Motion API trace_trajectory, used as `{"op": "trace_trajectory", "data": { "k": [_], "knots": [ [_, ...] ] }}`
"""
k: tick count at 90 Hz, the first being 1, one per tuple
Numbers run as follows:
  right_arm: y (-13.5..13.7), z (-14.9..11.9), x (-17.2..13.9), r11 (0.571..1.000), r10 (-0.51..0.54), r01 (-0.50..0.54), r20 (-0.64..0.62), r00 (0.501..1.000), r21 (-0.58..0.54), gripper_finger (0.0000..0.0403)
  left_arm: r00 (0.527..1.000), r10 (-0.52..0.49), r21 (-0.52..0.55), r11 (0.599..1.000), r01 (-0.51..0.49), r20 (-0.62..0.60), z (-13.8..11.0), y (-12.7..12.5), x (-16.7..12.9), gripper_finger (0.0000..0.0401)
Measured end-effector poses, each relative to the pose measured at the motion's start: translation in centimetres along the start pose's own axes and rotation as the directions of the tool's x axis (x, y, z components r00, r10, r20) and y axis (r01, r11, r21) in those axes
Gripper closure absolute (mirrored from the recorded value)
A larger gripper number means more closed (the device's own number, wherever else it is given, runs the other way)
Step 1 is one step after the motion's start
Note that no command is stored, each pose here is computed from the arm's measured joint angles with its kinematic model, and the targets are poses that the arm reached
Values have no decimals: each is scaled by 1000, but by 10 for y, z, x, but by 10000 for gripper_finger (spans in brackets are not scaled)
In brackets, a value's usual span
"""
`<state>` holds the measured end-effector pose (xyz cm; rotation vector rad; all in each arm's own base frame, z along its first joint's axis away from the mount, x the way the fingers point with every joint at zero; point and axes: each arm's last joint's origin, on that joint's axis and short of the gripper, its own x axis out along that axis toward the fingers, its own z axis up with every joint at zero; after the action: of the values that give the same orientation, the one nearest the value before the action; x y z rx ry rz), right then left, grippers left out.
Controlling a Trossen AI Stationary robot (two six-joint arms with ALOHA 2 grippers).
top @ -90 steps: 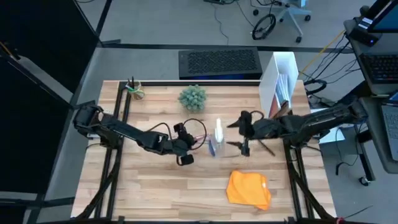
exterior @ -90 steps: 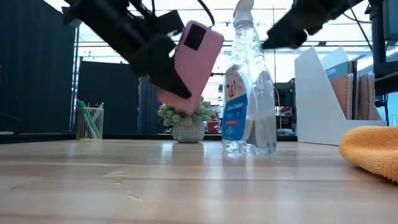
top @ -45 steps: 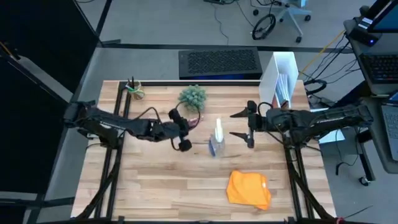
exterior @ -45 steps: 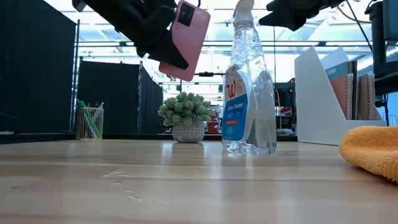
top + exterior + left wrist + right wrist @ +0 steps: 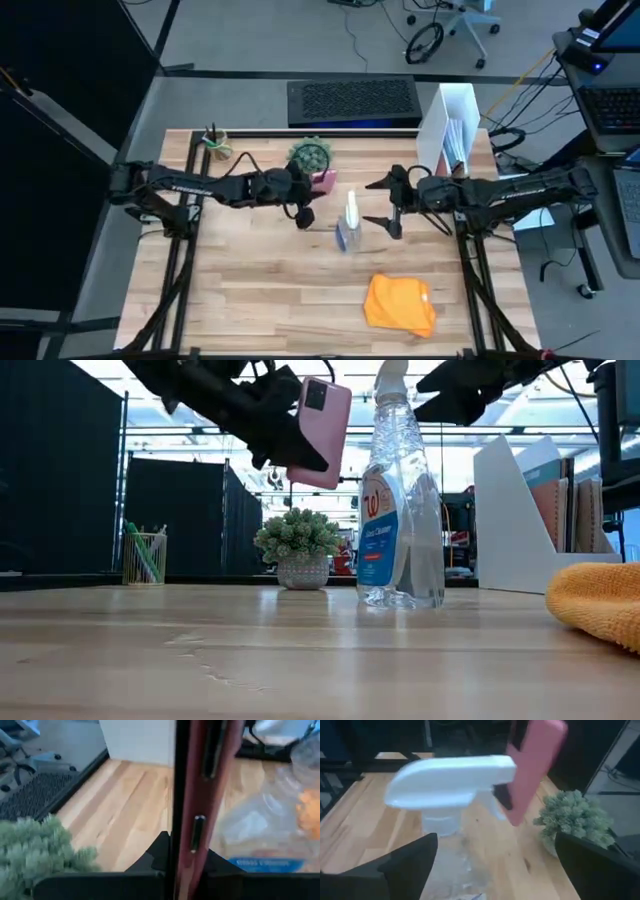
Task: Apply microfiber cloth
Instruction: Spray cleaner from the bottle onto the cellphone
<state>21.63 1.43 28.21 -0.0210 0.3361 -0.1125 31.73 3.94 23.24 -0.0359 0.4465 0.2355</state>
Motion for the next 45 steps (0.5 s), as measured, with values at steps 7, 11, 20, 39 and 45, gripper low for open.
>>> {"op": "trace_trajectory", "data": {
  "k": [7,11,20,39,45],
  "knots": [
    [3,0,-1,1000,14,-14,3,1000,7,20,999,-34,-8,999,34,35,4,3,1,393],
    [5,0,0,1000,23,-23,6,1000,5,18,998,-45,-10,999,45,46,4,4,3,393],
    [11,2,-1,997,79,-79,25,997,-7,13,999,-46,-6,999,47,19,0,5,5,393],
    [14,2,3,995,94,-93,32,995,-24,12,998,-44,16,999,44,36,-2,5,11,393],
    [15,0,8,995,93,-92,23,995,-27,12,998,-43,28,999,42,43,-2,5,14,393]
  ]
}}
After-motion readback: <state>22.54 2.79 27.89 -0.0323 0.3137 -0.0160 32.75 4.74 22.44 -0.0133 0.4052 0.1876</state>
